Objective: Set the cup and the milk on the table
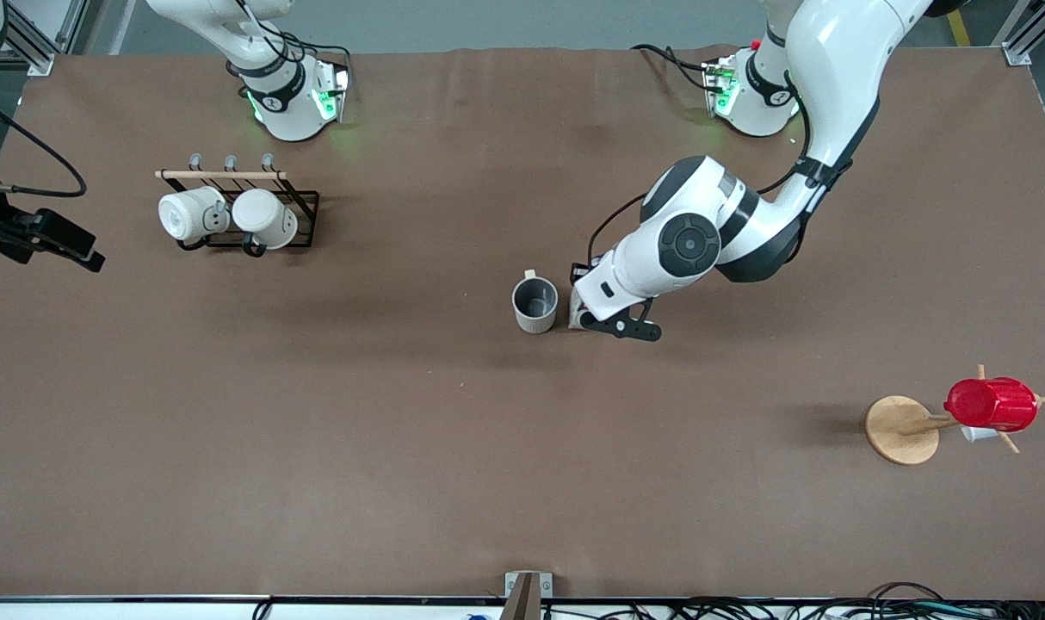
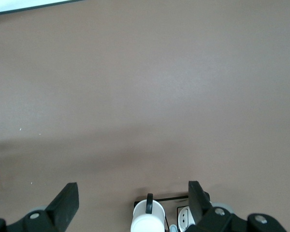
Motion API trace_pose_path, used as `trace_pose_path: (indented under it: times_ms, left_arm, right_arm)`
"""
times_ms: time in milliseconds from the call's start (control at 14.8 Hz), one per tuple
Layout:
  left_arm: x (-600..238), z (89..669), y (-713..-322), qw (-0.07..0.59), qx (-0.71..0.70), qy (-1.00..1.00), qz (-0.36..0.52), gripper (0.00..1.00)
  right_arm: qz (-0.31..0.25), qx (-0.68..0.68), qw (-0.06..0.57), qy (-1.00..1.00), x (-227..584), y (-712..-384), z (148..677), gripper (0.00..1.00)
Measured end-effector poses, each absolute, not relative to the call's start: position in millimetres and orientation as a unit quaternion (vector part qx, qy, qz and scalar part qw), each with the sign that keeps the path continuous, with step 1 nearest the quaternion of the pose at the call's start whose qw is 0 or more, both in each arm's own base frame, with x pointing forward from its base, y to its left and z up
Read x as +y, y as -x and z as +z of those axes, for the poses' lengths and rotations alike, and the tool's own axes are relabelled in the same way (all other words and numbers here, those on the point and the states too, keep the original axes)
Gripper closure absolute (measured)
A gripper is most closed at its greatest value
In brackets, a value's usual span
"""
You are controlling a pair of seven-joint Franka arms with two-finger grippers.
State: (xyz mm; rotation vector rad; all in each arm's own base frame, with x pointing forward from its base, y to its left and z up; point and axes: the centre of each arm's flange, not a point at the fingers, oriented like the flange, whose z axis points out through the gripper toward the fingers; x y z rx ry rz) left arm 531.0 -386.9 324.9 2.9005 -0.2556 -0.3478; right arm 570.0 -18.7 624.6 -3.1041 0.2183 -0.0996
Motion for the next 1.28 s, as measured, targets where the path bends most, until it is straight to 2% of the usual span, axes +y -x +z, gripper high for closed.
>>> trace_pose_path:
  times_ms: [338, 541, 608, 946, 1014, 1081, 1284]
  left_arm:
    - [-394.6, 325.0, -525.6, 0.104, -0.094, -0.983, -0.118, 0.84]
    - [-394.7, 323.9, -525.8, 0.105, -0.093, -0.983, -0.118, 0.81]
    - [-394.8, 323.7, -525.9, 0.105, -0.093, -0.983, -0.118, 0.78]
    - [-393.8, 326.0, -529.3, 0.108, -0.09, -0.984, -0.113, 0.31]
    - [-393.8, 330.0, -532.5, 0.111, -0.088, -0.984, -0.109, 0.31]
    - [-393.7, 335.1, -536.2, 0.114, -0.087, -0.984, -0.103, 0.27]
    - [-390.8, 352.1, -546.6, 0.121, -0.081, -0.985, -0.087, 0.01]
  right_arm:
    - [-0.035, 0.058, 0.014, 0.998, -8.0, -570.3, 627.5, 0.0]
    - [-0.045, 0.056, 0.014, 0.997, -10.4, -570.0, 638.8, 0.0]
    - [-0.045, 0.056, 0.014, 0.997, -10.9, -569.6, 641.5, 0.0]
    - [-0.042, 0.055, 0.014, 0.997, -11.2, -569.4, 640.9, 0.0]
    - [-0.041, 0.055, 0.014, 0.998, -11.2, -569.2, 640.7, 0.0]
    - [-0.041, 0.055, 0.014, 0.998, -11.2, -569.0, 640.6, 0.0]
    - [-0.04, 0.055, 0.014, 0.998, -11.4, -569.0, 640.2, 0.0]
